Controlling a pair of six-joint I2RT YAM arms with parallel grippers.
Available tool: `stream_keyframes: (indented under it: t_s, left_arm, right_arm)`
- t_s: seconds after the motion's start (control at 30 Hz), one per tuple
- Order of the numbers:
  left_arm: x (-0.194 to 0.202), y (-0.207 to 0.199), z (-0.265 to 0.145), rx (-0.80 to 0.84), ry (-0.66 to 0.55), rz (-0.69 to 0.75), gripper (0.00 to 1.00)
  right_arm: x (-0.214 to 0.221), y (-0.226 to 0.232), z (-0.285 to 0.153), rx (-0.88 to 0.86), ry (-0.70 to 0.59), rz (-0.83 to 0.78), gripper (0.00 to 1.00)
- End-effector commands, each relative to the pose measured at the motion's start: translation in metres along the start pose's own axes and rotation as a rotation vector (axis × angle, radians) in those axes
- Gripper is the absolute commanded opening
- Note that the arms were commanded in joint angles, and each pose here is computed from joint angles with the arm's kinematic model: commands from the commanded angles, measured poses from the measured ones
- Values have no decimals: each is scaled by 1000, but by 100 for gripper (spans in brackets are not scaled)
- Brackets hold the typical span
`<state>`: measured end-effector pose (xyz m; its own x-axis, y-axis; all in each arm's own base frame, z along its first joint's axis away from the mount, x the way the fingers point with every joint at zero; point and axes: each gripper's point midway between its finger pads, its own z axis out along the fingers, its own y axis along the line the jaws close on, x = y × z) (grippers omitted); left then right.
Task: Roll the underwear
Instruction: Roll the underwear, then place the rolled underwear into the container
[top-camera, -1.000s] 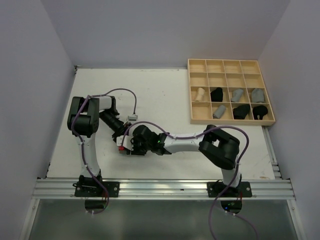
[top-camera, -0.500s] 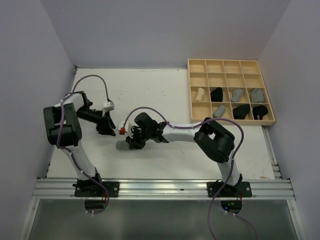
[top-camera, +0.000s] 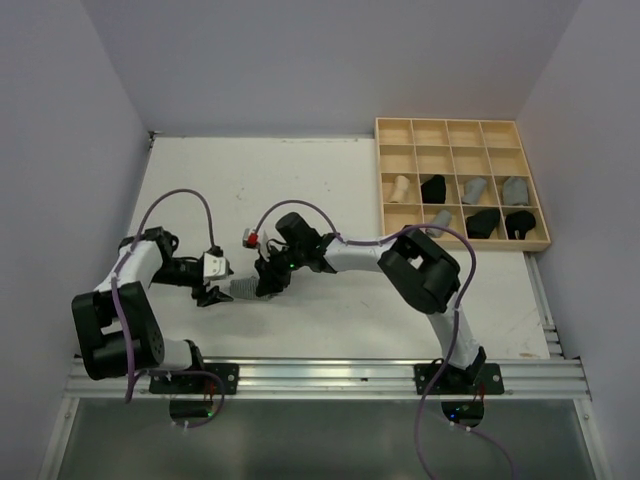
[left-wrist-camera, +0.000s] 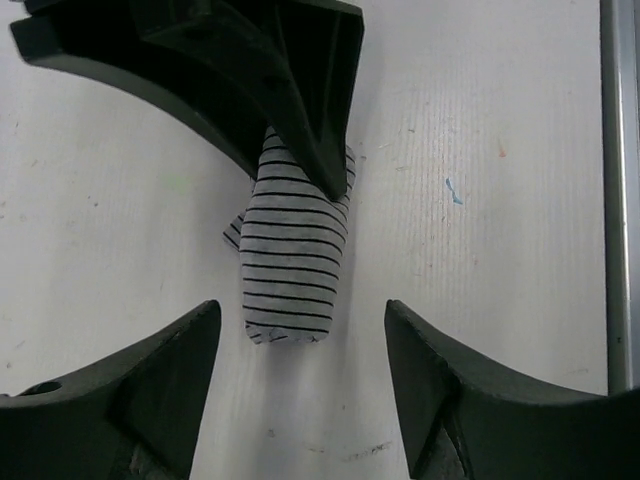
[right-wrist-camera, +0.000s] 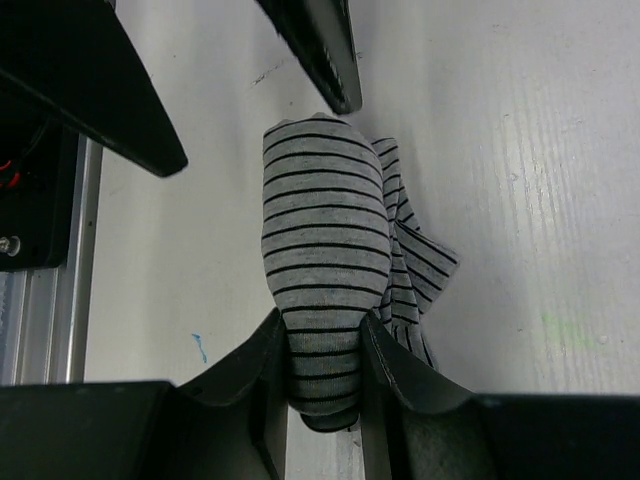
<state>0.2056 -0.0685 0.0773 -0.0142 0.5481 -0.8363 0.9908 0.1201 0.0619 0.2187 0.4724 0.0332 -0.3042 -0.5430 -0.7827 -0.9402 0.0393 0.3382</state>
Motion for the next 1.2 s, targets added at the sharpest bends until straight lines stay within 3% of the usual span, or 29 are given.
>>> stream_keyframes:
  t_s: [0.0,0.23,0.37,0.47,0.7,0.73,0.77,0.83,0.87,1.03,1.07,1.17]
  left_arm:
    - [-9,16,13,-40,-37,172,70]
    - [-7,15,37,-29,17,210,69]
    - [0,29,41,-51,71,161,59]
    - [8,27,42,13,111,110,43]
    - [43,6,44,112,254,42,40]
    - [45,1,47,134,265,35,38]
    - [49,-2,48,144,277,12,34]
    - [55,-3,46,153,305,-14,29]
    - [56,-9,50,192,316,-23,26]
    - [61,-6,49,250,356,-135,20]
    - [63,-8,50,266,360,-162,20]
    - [63,-5,52,301,358,-221,20]
  right_arm:
    - [84,2,10,-2,209,190,0]
    - [83,-1,12,2,200,195,0]
    - [79,-2,11,11,187,185,0]
    - [77,-2,11,16,185,177,0]
    - [76,-4,11,23,176,182,0]
    - [75,-4,11,31,168,178,4]
    - [76,-9,9,66,172,188,29]
    - [60,-12,0,105,110,165,44]
    - [51,-17,-8,131,71,198,57]
    - [19,-18,-66,231,-97,199,59]
    - [-3,-10,-87,258,-162,156,58]
    - [-15,8,-120,339,-204,48,55]
